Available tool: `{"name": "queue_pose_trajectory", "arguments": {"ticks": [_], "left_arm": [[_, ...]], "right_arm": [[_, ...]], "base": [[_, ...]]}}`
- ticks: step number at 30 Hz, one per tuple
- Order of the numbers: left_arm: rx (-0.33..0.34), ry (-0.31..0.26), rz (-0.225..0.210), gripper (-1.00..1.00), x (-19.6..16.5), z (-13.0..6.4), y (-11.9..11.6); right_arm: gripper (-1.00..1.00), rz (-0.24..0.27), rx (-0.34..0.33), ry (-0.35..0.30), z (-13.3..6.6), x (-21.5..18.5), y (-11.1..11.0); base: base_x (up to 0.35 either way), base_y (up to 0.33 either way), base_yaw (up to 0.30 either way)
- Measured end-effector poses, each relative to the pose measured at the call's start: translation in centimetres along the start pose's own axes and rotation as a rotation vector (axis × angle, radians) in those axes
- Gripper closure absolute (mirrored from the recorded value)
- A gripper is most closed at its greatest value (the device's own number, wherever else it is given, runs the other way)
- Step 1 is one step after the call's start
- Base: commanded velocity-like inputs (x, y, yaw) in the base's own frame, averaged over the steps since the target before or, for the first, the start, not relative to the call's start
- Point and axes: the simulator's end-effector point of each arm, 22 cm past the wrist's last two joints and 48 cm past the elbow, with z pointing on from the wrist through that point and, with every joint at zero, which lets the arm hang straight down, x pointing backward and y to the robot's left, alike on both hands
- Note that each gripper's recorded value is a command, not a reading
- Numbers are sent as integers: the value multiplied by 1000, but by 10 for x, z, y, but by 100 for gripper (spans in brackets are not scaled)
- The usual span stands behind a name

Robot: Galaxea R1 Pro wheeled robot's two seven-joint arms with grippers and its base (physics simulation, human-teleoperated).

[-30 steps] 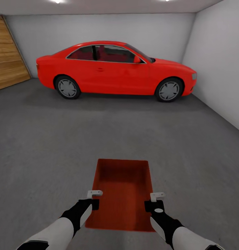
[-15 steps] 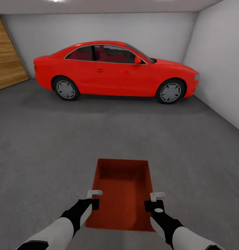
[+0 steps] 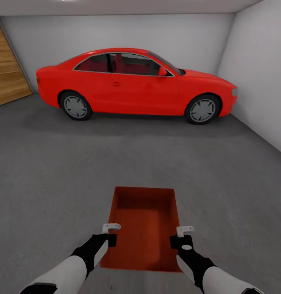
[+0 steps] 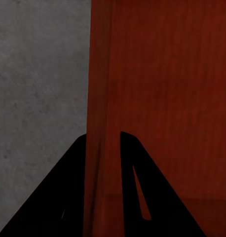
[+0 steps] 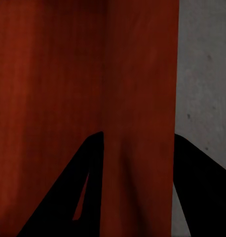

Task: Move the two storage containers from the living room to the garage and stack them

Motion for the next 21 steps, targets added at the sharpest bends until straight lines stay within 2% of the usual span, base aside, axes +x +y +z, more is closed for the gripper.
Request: {"name": "queue_pose_trajectory", "arguments": {"ticks": [21], "left_arm": [[0,0,1,100,0,0,0]], "right_arm": [[100,-1,0,1,0,0,0]], "base": [[322,0,0]]}}
